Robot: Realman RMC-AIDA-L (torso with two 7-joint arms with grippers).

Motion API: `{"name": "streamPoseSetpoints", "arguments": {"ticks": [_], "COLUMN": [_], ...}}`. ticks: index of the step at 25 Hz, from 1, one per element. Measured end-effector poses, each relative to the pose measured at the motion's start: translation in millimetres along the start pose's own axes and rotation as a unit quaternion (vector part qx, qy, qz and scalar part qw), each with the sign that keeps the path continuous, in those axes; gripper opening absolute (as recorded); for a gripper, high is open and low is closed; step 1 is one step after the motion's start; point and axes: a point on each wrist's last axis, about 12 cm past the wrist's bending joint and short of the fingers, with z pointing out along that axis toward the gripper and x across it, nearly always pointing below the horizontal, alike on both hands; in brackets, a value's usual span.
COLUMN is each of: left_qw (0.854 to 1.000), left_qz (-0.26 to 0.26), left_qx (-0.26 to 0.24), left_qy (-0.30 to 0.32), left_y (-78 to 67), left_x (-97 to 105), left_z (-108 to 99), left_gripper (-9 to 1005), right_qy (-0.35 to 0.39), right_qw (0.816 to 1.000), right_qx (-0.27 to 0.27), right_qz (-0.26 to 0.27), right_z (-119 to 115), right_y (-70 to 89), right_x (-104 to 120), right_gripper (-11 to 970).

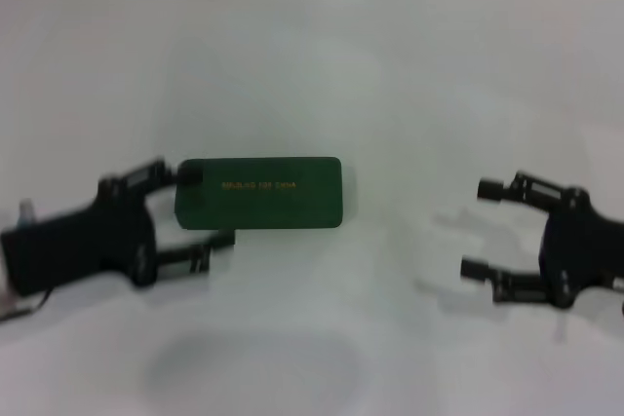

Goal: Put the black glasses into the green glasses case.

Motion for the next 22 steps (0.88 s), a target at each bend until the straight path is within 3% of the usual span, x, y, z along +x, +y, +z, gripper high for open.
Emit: {"name": "streamPoseSetpoints", "arguments": {"ticks": [4,8,22], "left_qw": [1.000,0.999,0.999], "left_qz": [0.000,-0.001,-0.008], "left_qx": [0.004,-0.012,-0.023], "left_qy": [0.020,0.031,0.033], "left_y": [-17.8,-28.5,-29.7], "left_x": [17,29,33], "left_z": [-15,-27,-34], "left_gripper": [833,869,866], "right_qy": [0.002,0.005,0.016], "right_qw": [1.000,1.000,0.999], "right_qx": [-0.008,-0.002,0.018], "right_qz": [-0.003,0.009,0.021], "right_z": [2,2,3], "right_y": [17.4,23.4,22.1], "right_x": [12,18,24], "right_gripper": [886,886,886]}}
